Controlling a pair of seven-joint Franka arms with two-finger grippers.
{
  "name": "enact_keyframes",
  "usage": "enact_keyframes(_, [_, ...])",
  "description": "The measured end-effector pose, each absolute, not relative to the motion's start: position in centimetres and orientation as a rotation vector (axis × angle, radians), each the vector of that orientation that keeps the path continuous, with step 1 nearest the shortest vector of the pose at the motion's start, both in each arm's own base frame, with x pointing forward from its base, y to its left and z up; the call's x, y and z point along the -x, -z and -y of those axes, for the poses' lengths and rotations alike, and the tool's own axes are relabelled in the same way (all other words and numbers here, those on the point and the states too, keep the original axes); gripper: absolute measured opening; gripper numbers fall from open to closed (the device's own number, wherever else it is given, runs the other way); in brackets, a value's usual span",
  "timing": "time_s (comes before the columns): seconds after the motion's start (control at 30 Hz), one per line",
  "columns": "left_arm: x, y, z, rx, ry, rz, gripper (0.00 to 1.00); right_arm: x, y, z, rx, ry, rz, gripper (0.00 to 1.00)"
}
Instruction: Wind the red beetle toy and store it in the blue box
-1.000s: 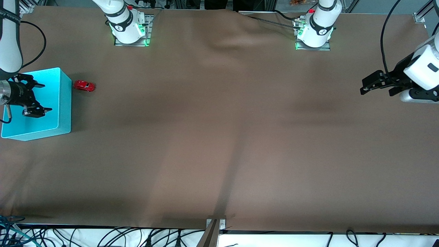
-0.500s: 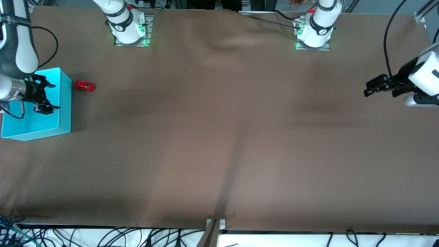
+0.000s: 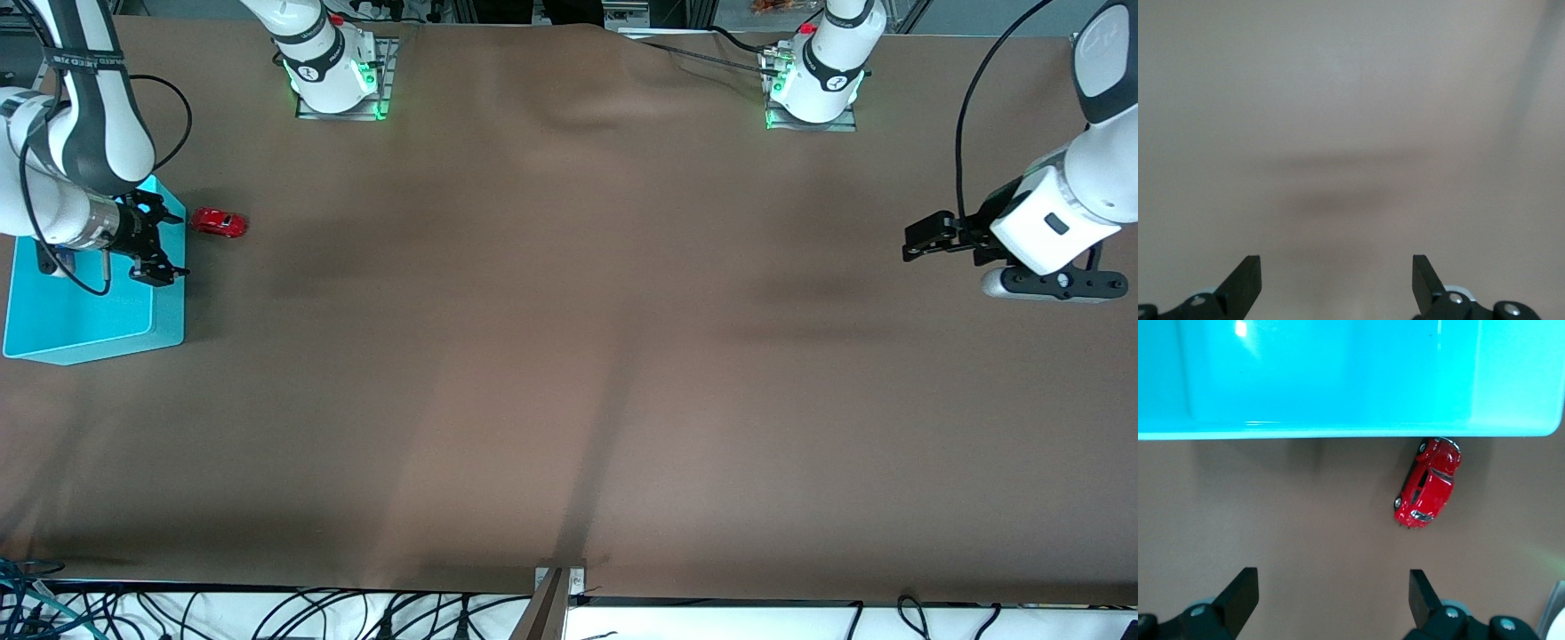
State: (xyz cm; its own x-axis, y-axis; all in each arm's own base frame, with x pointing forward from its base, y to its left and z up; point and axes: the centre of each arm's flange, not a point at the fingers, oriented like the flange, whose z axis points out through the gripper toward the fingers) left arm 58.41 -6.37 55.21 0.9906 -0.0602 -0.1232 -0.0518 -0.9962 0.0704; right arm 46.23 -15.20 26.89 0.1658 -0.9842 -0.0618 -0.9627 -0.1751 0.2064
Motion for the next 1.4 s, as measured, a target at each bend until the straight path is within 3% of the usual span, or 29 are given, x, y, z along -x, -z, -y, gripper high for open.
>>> enact_keyframes(0.57, [-58.6,-54.4,7.6,-3.064,0.216,0.116,1.0,-44.3,-26.0,17.9,-2.229,0.318,2.004,1.0])
enact_keyframes(1.0, [-58.6,-54.3,8.0,-3.054,0.22,0.122,1.0,-42.7,-21.8,17.8,-2.188,0.404,1.982,1.0])
enact_keyframes(1.4, [-58.6,-54.1,8.1,-3.052,0.226,0.123,1.0,-40.7,-17.3,18.6,-2.162,0.374,2.01,1.0])
